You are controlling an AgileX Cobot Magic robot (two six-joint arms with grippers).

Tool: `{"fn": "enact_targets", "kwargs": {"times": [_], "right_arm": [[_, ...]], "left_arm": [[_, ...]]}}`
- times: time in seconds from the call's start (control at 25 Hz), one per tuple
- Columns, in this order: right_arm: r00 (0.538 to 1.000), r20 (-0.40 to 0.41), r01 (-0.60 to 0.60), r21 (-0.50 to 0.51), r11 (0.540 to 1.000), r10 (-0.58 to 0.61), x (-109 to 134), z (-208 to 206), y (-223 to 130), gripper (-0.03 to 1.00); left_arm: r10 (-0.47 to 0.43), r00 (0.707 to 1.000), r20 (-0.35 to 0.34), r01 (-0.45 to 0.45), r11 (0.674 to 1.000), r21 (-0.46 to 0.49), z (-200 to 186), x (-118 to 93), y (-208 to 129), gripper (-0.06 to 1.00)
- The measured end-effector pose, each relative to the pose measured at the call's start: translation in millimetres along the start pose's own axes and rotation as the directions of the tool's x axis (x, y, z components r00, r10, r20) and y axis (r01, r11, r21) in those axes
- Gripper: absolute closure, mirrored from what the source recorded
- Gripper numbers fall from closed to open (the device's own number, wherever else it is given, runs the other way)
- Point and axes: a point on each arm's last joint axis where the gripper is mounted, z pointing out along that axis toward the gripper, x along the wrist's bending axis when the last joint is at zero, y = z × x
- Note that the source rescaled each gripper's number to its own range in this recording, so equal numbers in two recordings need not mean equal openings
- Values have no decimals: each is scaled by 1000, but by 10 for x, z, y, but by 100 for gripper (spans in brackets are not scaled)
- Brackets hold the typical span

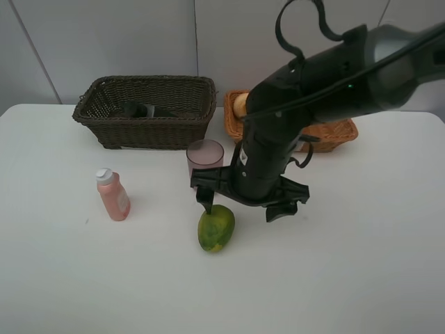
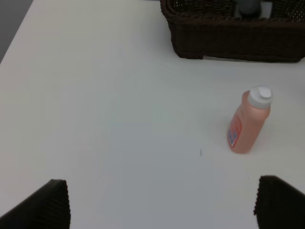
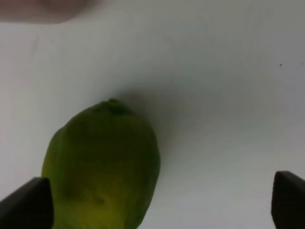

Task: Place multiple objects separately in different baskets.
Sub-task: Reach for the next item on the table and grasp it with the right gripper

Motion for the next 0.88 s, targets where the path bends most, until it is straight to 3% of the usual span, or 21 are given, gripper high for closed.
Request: {"fn": "enact_targets", "kwargs": {"times": [0.56, 0.88], "right_arm": [[994, -81, 69, -62, 996, -74, 301, -81, -76, -2], [997, -22, 68, -40, 997, -69, 290, 97, -85, -2]], "left_arm": [[0, 1000, 0, 0, 1000, 0, 0, 0, 0, -6], [0, 1000, 0, 0, 1000, 0, 0, 0, 0, -6]]}}
